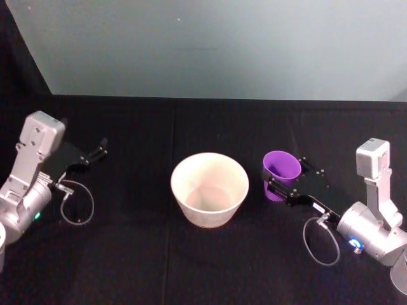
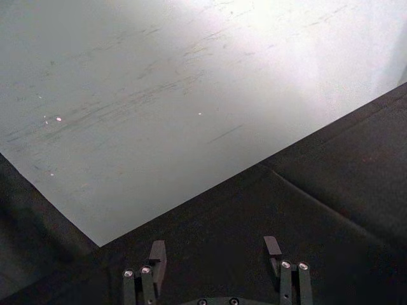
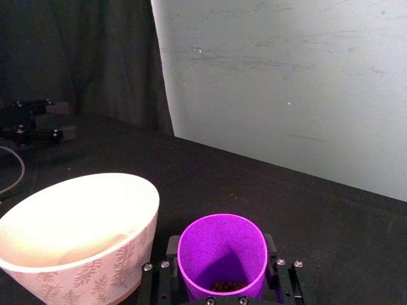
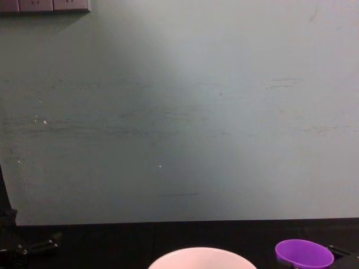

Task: Pick up the cup and pour the mung beans from the cup into the bowl.

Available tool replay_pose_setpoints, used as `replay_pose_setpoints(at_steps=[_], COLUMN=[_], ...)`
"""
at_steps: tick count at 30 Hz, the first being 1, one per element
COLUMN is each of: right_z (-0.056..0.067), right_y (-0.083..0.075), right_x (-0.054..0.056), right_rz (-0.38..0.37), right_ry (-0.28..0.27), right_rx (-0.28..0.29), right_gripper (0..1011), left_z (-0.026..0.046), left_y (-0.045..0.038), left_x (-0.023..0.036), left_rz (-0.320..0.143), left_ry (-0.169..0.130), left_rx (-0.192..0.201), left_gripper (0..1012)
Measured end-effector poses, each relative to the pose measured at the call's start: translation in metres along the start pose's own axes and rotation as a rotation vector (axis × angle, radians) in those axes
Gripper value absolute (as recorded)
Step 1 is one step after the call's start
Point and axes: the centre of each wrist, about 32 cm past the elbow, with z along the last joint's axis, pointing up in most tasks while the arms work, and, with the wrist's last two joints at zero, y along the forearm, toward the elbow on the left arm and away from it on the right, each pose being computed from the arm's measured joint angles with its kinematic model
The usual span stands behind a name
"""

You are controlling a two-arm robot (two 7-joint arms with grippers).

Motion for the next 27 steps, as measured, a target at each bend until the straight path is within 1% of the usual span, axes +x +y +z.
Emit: replay_pose_setpoints(at_steps=[3,7,9,11,12,13,14,16,17,18,20,22,25,26,27], right_z=[0.002,0.015,0.028,0.037,0.045,0.045,0.055,0.064,0.072,0.077,0.087,0.105,0.117,0.124,0.127], right_y=[0.0,-0.004,-0.009,-0.012,-0.015,-0.015,-0.018,-0.022,-0.024,-0.026,-0.029,-0.034,-0.037,-0.039,-0.04], right_x=[0.0,0.001,0.002,0.003,0.004,0.004,0.005,0.007,0.008,0.009,0.011,0.015,0.017,0.018,0.019], right_rz=[-0.001,-0.007,-0.02,-0.025,-0.03,-0.03,-0.033,-0.038,-0.038,-0.039,-0.039,-0.04,-0.042,-0.045,-0.045], right_ry=[-0.003,-0.014,0.007,0.013,0.021,0.021,0.027,0.035,0.042,0.043,0.043,0.034,0.022,0.014,0.009], right_rx=[0.002,0.009,0.015,0.021,0.023,0.023,0.03,0.034,0.038,0.04,0.041,0.044,0.047,0.048,0.049], right_gripper=[743,734,734,734,734,734,734,734,734,735,735,734,734,734,734], left_z=[0.0,0.0,0.0,0.0,0.0,0.0,0.0,0.0,0.0,0.0,0.0,0.0,0.0,0.0,0.0], left_y=[0.0,0.0,0.0,0.0,0.0,0.0,0.0,0.0,0.0,0.0,0.0,0.0,0.0,0.0,0.0], left_x=[0.0,0.0,0.0,0.0,0.0,0.0,0.0,0.0,0.0,0.0,0.0,0.0,0.0,0.0,0.0], left_rz=[0.0,0.0,0.0,0.0,0.0,0.0,0.0,0.0,0.0,0.0,0.0,0.0,0.0,0.0,0.0], left_ry=[0.0,0.0,0.0,0.0,0.0,0.0,0.0,0.0,0.0,0.0,0.0,0.0,0.0,0.0,0.0], left_rx=[0.0,0.0,0.0,0.0,0.0,0.0,0.0,0.0,0.0,0.0,0.0,0.0,0.0,0.0,0.0], left_gripper=[1000,1000,1000,1000,1000,1000,1000,1000,1000,1000,1000,1000,1000,1000,1000])
